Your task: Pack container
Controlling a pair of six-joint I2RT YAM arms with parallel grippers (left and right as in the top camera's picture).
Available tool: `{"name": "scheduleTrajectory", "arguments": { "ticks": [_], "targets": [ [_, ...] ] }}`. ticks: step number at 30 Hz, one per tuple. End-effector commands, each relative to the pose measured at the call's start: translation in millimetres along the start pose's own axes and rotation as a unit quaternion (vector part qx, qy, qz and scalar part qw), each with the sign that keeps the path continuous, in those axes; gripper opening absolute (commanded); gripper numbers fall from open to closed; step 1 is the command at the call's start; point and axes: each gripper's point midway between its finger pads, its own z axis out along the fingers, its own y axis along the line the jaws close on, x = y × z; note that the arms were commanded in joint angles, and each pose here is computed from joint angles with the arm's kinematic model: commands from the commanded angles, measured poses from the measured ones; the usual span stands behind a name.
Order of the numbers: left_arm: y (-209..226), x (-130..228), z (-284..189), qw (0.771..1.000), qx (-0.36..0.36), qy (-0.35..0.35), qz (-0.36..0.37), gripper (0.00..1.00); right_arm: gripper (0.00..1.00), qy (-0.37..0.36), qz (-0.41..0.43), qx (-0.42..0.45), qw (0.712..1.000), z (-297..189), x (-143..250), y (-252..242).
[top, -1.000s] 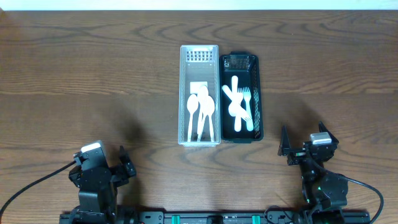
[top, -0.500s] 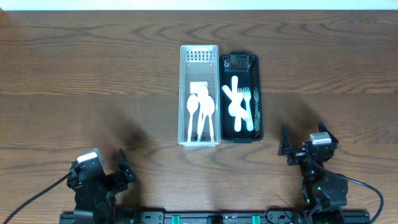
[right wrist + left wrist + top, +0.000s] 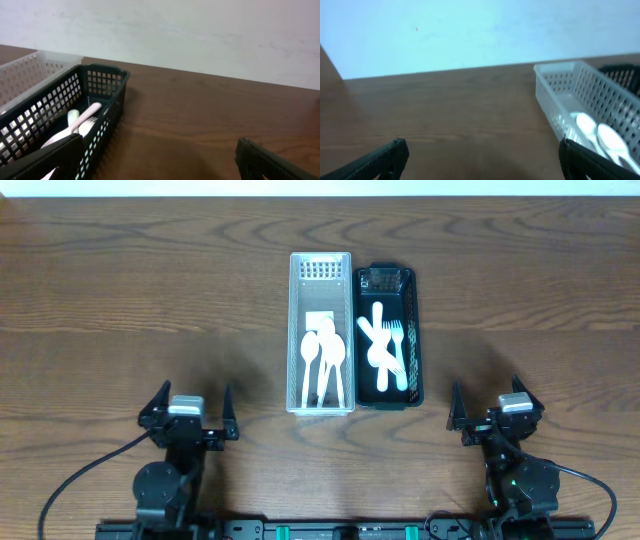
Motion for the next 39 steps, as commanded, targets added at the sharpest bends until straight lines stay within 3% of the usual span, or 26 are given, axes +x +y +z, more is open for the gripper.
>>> {"name": "scheduleTrajectory", "arguments": {
  "ticks": [1,3,39],
  "targets": [
    [-8,28,8,0.999,0.024,0.018,0.020,0.98,0.99,-0.001,-0.005,-0.008,1.000,0,0,3],
    [-9,39,11,0.999,0.025,0.027,0.004,0.98,0.99,-0.001,-0.005,-0.008,1.000,0,0,3],
    [-10,39,11,0.999,0.026,0.027,0.002,0.98,0.99,-0.001,-0.005,-0.008,1.000,0,0,3]
  ]
}}
